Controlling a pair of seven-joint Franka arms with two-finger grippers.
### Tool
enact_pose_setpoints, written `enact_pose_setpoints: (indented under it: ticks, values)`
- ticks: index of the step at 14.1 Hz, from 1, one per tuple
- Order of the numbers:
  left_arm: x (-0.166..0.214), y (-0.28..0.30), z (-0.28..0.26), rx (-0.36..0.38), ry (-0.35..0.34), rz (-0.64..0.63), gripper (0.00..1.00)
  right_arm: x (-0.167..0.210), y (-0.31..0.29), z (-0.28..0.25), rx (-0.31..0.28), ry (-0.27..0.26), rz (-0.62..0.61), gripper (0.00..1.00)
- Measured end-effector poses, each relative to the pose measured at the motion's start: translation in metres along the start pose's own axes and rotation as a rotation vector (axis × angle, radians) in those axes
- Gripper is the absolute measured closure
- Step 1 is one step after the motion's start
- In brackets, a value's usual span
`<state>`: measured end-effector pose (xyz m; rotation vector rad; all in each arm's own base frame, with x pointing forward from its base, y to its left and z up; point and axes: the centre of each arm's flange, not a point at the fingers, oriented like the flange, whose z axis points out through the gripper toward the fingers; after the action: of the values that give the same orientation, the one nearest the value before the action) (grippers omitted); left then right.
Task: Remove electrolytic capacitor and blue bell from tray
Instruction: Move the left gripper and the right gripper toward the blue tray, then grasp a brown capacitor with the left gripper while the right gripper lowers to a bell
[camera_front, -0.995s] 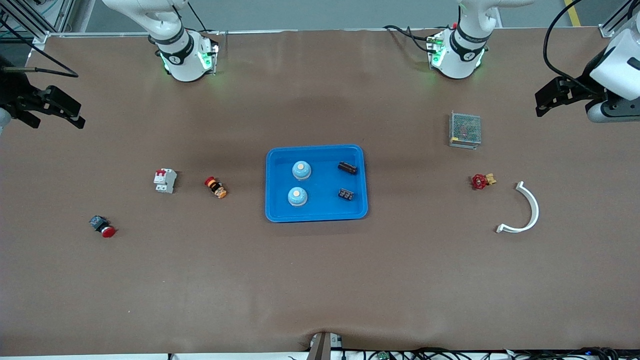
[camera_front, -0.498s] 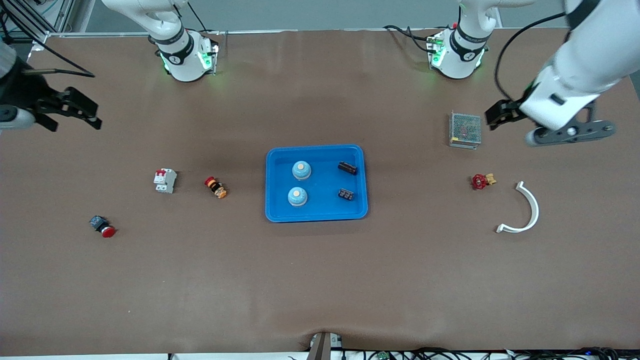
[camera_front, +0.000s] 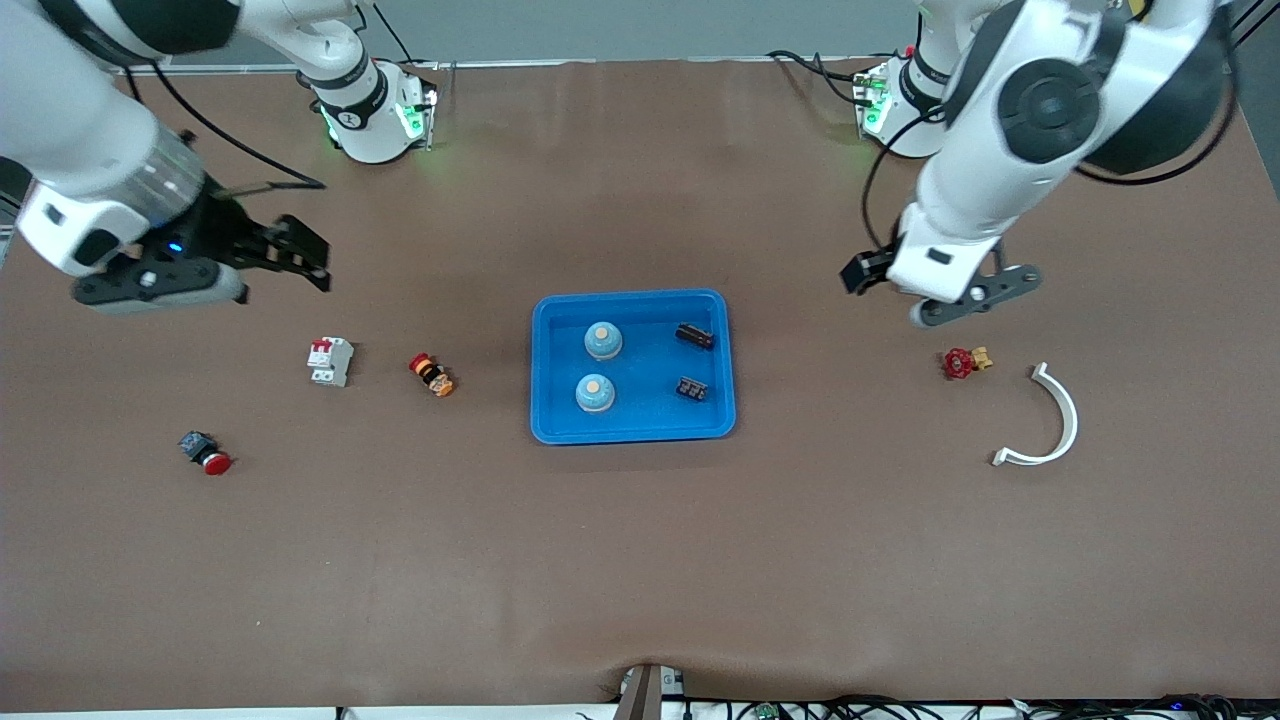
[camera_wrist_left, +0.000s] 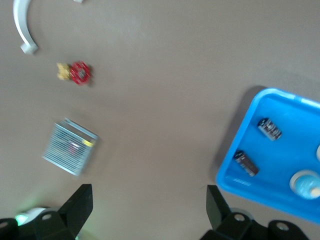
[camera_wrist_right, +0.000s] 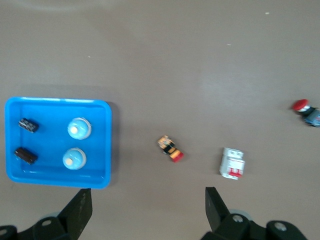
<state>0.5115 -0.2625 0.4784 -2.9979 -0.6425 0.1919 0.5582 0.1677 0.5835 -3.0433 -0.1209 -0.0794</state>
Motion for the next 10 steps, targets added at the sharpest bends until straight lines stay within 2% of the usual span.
enact_pose_setpoints:
  ticks: [7,10]
  values:
    - [-0.057,0.091,0.116,-0.007,-0.073,-0.307,0.02,0.025,-0.095,0.1,0.025,0.02,0.099,0.0]
    - [-0.072,0.111,0.157,-0.012,-0.063,-0.413,0.07,0.031,-0.127,0.151,0.032,0.023,0.099,0.0]
